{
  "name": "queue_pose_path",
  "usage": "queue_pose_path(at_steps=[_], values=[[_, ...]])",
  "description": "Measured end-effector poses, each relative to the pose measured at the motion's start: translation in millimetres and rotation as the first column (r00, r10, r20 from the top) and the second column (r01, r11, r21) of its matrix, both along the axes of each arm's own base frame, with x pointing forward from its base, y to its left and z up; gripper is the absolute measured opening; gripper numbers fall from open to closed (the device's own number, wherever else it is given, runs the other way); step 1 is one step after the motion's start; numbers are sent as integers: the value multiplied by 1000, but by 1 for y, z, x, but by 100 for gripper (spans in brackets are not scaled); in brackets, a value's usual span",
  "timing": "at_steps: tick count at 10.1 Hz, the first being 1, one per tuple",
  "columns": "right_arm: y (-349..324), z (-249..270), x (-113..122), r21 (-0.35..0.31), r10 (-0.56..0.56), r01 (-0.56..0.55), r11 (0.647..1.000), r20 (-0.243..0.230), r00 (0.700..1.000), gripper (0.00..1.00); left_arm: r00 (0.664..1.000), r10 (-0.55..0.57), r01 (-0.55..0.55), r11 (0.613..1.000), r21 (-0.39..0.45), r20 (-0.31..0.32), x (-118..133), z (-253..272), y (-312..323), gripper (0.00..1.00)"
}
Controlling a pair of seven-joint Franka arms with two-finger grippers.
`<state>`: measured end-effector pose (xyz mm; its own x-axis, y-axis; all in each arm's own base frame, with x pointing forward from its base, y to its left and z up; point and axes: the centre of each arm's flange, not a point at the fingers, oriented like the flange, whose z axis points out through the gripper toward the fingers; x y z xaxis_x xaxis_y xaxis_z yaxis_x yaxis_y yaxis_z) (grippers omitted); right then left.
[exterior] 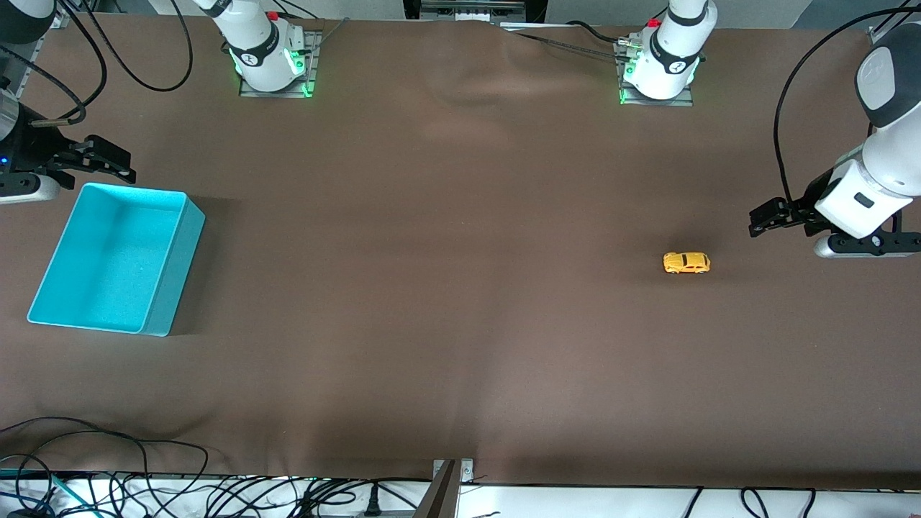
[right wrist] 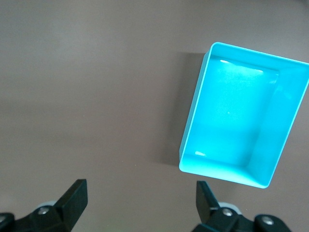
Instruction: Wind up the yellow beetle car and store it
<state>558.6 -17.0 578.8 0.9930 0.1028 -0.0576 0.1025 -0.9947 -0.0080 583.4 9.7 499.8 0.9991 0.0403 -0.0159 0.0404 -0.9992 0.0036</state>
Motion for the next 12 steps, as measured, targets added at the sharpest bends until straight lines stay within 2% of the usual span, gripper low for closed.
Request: queue_pose_path(at_steps=[12], values=[[-6,-1,0,0,-11,11,1000,-1,1000,100,1000,6,-6,1000,0,-4,0,-2,4,100]])
